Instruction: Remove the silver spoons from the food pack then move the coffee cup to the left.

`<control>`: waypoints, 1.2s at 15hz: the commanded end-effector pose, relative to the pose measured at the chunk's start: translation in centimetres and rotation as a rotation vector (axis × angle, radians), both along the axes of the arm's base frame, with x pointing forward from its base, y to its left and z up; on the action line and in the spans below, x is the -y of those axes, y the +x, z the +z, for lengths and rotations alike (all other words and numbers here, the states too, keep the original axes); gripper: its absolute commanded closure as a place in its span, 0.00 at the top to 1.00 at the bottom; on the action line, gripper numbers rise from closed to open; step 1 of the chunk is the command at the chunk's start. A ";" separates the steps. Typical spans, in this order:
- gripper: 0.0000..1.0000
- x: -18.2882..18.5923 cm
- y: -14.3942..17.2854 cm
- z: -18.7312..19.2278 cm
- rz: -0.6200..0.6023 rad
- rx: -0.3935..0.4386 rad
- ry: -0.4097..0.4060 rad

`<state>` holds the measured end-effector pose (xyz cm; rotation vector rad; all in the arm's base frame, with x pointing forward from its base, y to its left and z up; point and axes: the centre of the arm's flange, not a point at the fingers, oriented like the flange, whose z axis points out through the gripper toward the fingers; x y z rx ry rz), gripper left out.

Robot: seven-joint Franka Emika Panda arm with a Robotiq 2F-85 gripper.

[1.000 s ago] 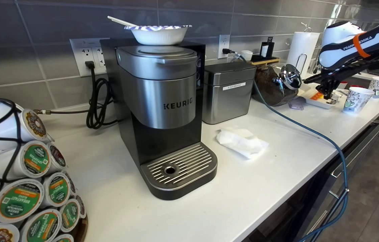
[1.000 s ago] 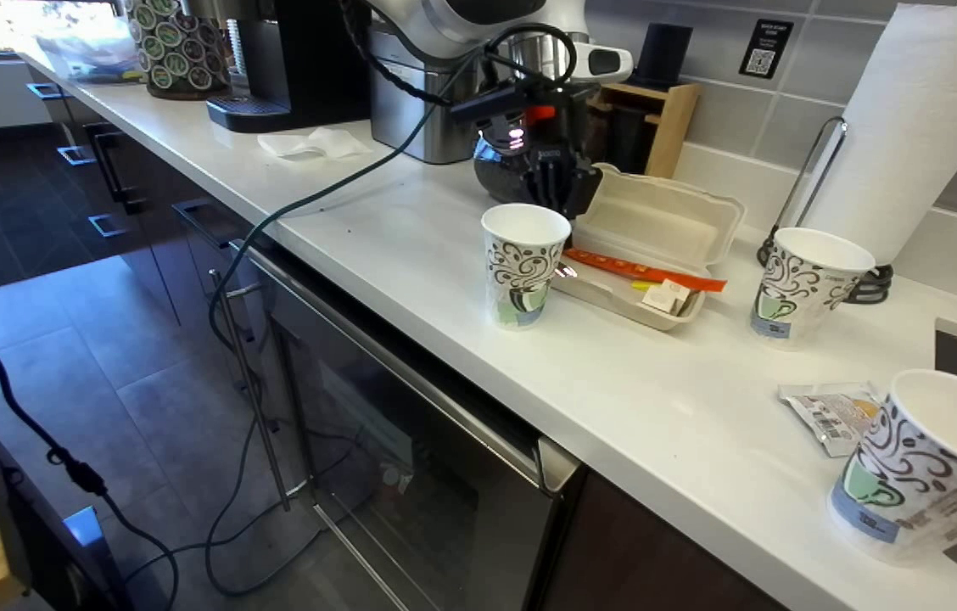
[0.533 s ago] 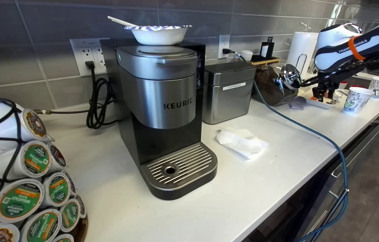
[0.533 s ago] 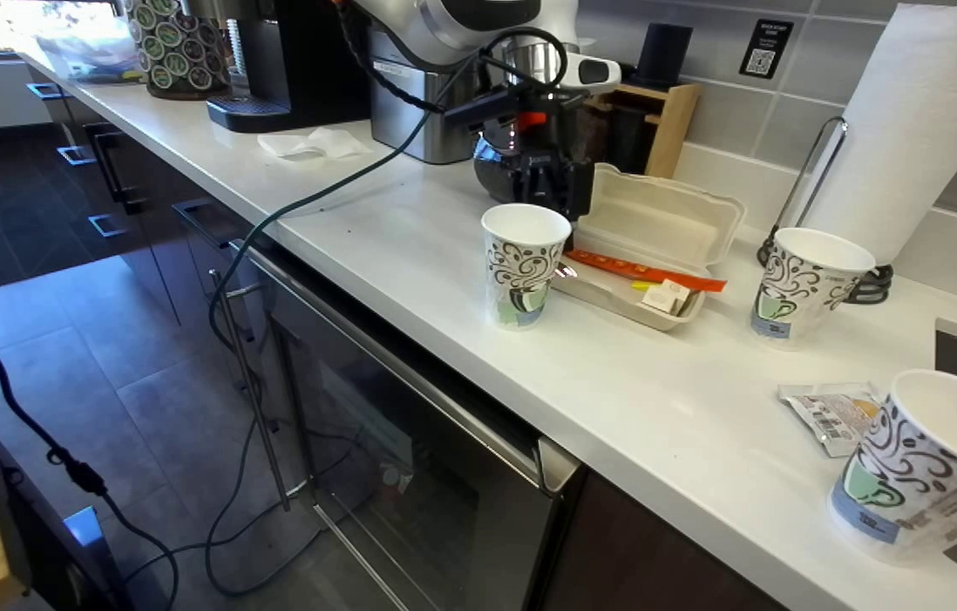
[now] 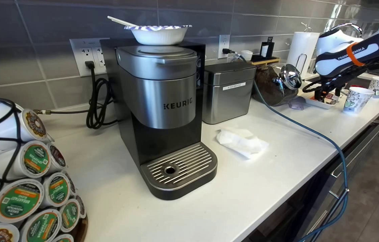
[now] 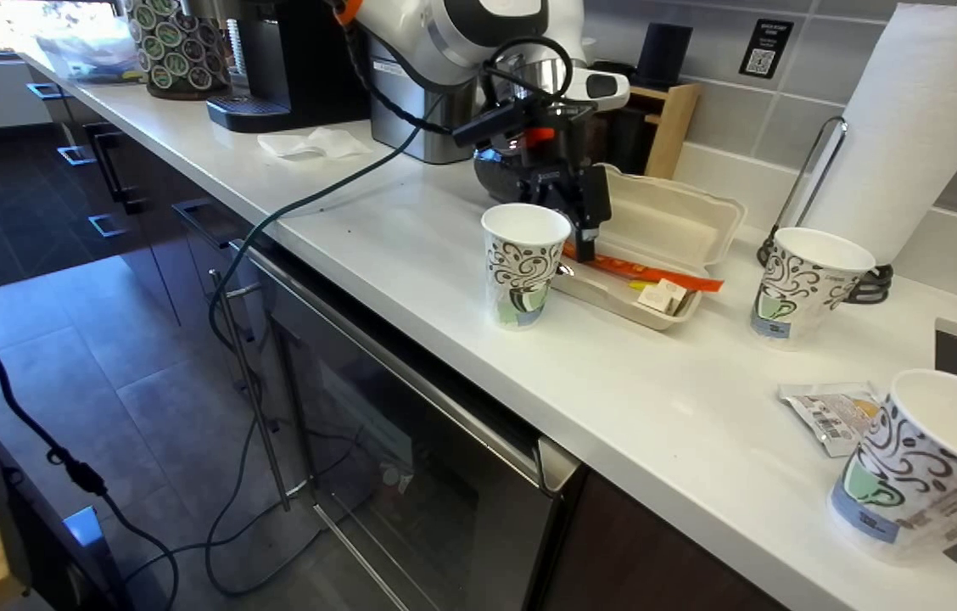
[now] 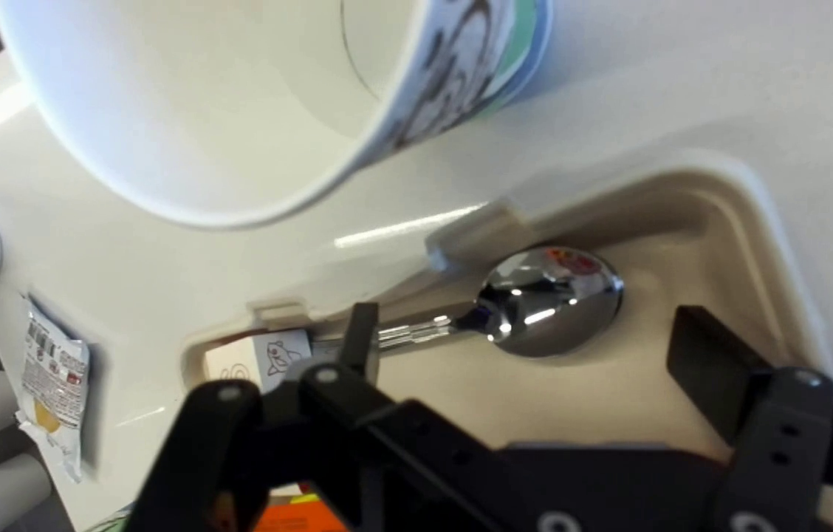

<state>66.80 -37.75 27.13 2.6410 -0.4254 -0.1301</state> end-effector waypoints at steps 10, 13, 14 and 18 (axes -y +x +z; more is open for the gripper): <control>0.27 -0.2 0.4 -1.3 -0.050 -0.067 -0.086; 0.05 -0.2 0.4 -1.9 -0.048 -0.077 -0.088; 0.00 -0.2 0.4 -1.9 -0.049 -0.079 -0.092; 0.01 -1.3 0.1 0.8 -0.046 -0.060 -0.140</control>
